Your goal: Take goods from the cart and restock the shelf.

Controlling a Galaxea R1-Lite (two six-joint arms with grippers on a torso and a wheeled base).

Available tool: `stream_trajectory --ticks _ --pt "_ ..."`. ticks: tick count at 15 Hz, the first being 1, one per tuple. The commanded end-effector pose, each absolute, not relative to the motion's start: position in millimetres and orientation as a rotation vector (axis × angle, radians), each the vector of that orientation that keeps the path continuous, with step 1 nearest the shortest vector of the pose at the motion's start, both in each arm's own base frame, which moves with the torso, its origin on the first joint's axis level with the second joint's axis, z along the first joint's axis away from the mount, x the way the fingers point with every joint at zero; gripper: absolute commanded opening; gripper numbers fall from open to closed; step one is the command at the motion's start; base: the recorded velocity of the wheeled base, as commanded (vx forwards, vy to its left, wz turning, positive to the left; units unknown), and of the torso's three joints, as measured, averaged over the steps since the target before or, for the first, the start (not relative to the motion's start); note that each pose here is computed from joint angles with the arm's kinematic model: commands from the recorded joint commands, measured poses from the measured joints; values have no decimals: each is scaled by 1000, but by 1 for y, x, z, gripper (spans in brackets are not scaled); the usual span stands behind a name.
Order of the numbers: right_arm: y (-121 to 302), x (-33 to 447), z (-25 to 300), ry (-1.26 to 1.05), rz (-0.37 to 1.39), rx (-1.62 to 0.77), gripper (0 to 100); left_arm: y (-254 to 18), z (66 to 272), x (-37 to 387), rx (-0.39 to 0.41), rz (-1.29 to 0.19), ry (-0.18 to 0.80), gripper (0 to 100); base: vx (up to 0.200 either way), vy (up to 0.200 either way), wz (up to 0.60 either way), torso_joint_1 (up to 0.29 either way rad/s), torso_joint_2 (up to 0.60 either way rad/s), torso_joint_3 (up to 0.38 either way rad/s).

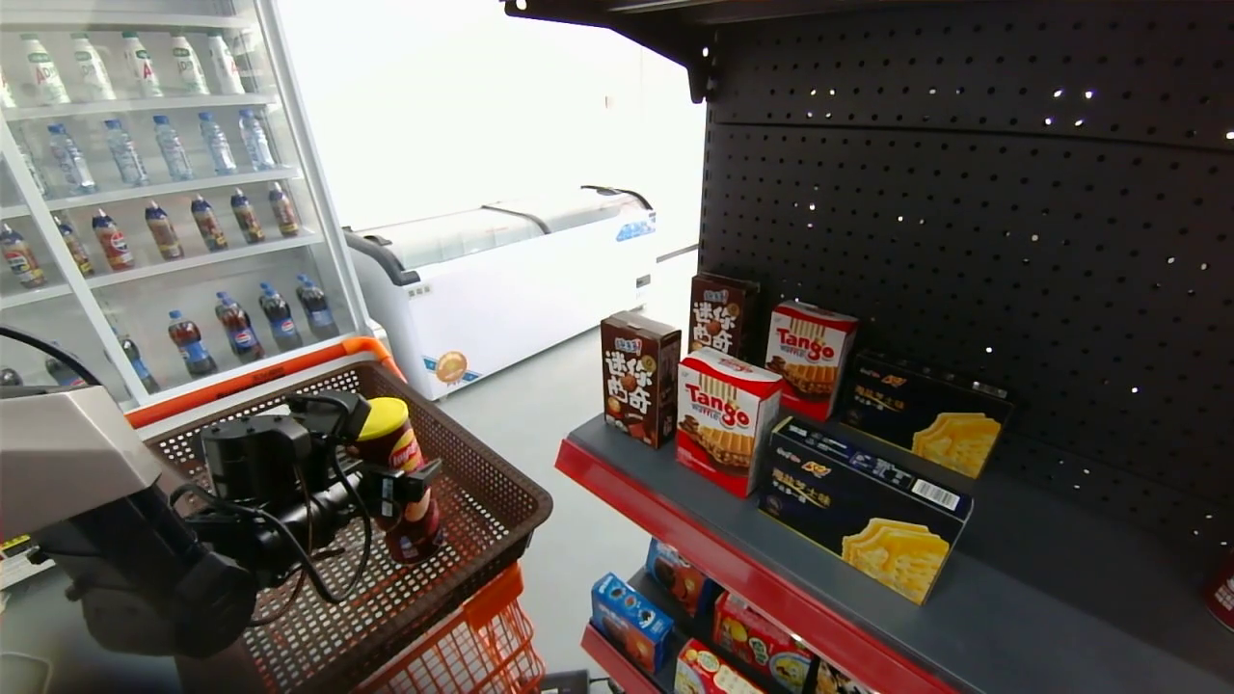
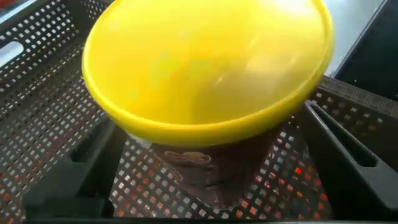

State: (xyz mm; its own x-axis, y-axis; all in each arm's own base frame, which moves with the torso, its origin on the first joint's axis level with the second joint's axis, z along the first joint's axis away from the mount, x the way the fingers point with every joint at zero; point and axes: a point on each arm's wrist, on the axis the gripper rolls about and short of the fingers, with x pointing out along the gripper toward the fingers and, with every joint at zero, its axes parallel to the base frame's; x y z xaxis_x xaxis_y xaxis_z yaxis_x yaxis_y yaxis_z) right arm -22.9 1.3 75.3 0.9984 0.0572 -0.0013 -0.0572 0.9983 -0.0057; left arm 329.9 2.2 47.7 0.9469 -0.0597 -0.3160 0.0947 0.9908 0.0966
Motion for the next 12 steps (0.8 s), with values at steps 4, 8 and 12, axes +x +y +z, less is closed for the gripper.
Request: stream_trajectory --ticks 4,8,12 --pt "1 -23 75 1 58 -6 100 2 33 332 136 -84 349 100 0 0 0 0 0 0" --pt "1 -23 75 1 57 -6 100 2 34 337 149 -88 331 0 0 0 0 0 0 0" --pt "1 -23 75 1 58 -6 100 -7 31 330 195 -120 350 0 0 0 0 0 0 0"
